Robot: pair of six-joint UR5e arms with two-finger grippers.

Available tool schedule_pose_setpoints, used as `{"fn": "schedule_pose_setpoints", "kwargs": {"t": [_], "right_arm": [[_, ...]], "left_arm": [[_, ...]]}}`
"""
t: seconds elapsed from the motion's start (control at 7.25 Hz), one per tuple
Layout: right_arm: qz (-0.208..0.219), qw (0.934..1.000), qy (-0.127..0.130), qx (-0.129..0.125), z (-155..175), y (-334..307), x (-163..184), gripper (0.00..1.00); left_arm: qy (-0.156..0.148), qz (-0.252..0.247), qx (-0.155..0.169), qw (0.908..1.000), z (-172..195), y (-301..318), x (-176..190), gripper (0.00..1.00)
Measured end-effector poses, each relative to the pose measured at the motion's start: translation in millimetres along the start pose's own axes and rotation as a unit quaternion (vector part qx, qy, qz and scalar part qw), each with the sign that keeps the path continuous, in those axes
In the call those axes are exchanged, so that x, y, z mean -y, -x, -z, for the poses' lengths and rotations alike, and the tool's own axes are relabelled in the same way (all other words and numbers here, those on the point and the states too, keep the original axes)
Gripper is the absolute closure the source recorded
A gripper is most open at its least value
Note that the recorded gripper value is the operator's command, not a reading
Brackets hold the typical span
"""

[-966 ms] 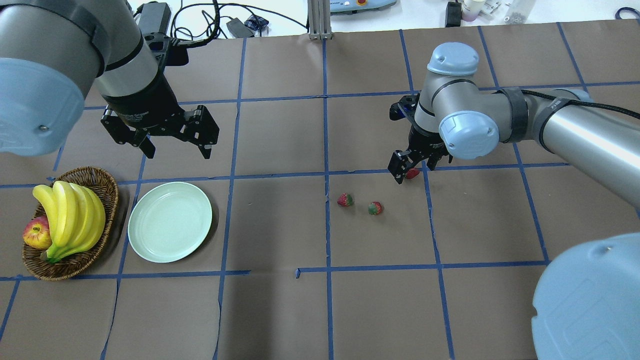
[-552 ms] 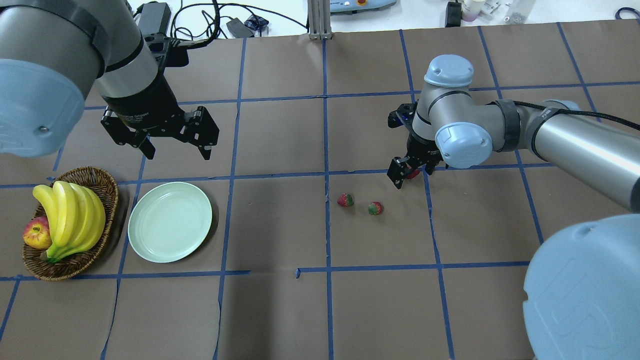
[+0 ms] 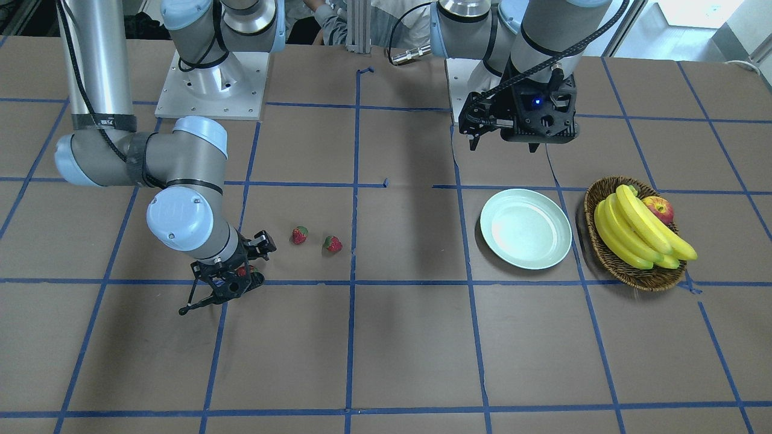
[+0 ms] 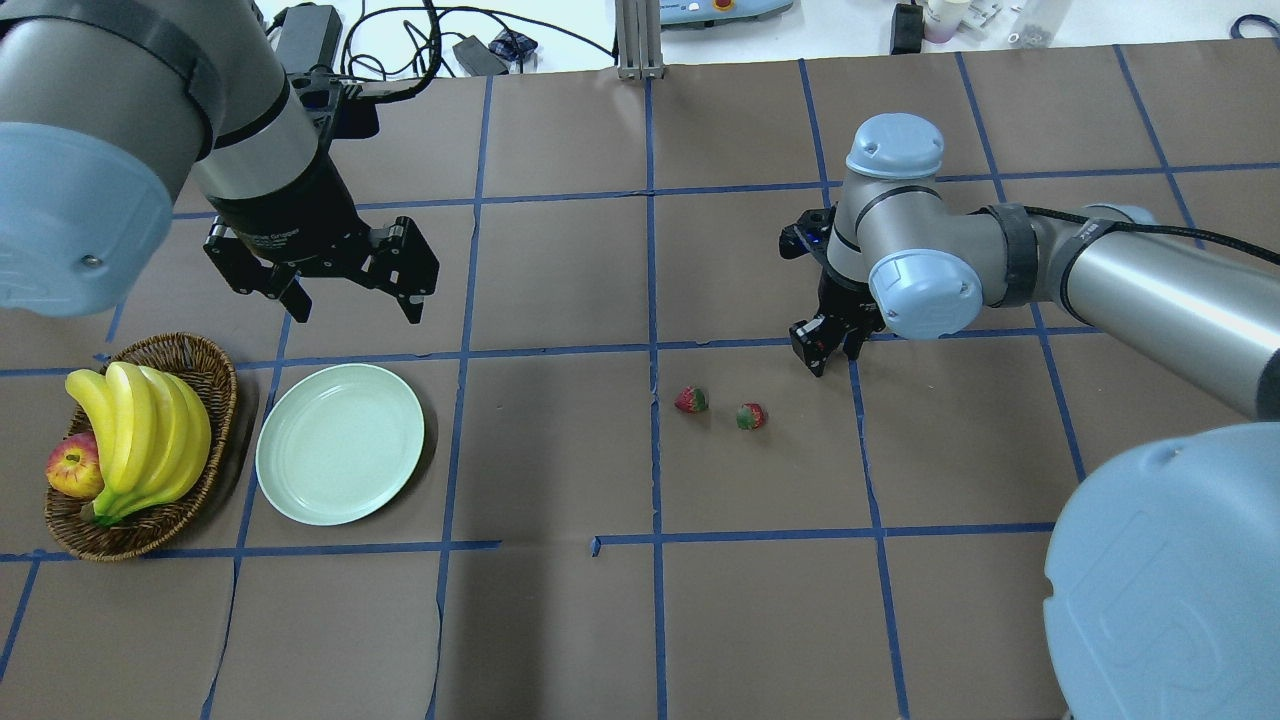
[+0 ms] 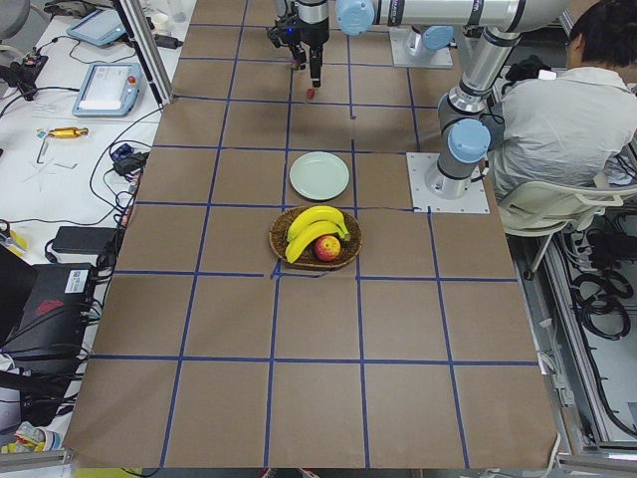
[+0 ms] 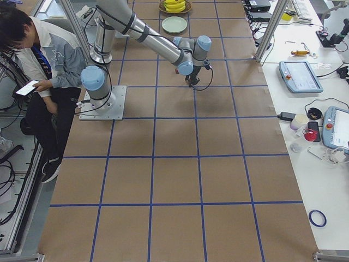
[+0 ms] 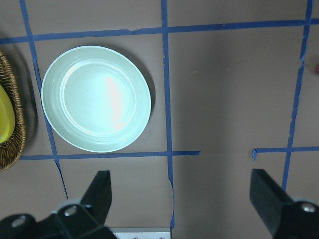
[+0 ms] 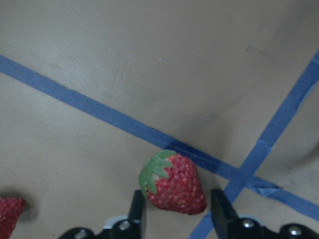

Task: Collect all strawberries into plate
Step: 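Lower the right gripper and close it on that strawberry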

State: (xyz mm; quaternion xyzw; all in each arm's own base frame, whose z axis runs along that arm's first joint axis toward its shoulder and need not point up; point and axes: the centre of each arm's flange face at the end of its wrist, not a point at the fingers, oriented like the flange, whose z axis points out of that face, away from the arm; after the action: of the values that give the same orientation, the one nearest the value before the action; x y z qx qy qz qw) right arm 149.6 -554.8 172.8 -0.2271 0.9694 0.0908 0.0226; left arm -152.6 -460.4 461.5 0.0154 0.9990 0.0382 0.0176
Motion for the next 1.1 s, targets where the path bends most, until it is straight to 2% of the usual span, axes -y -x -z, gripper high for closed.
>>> {"fn": "schedule_pose_setpoints", "kwargs": {"t": [0.55,0.69,0.97,1.1], "right_arm": [[-0.018,0.9998,-0.006,-0.006,8,7,1,1.00],[-0.019,0.9998,-0.007,-0.009,11,9,1,0.39],[-0.018,0.9994,-0.022,-0.020,29,10,0,0.00],[-0.018,0.9990,-0.033,-0.025,39,9,5,0.00]], "left_arm": [[0.001,0.000,0.000,1.0000,0,0,-1,0.00],[0.001,0.000,0.000,1.0000,0,0,-1,0.00],[0.001,0.001,0.000,1.0000,0,1,-1,0.00],[0.001,0.001,0.000,1.0000,0,1,-1,0.00]]}}
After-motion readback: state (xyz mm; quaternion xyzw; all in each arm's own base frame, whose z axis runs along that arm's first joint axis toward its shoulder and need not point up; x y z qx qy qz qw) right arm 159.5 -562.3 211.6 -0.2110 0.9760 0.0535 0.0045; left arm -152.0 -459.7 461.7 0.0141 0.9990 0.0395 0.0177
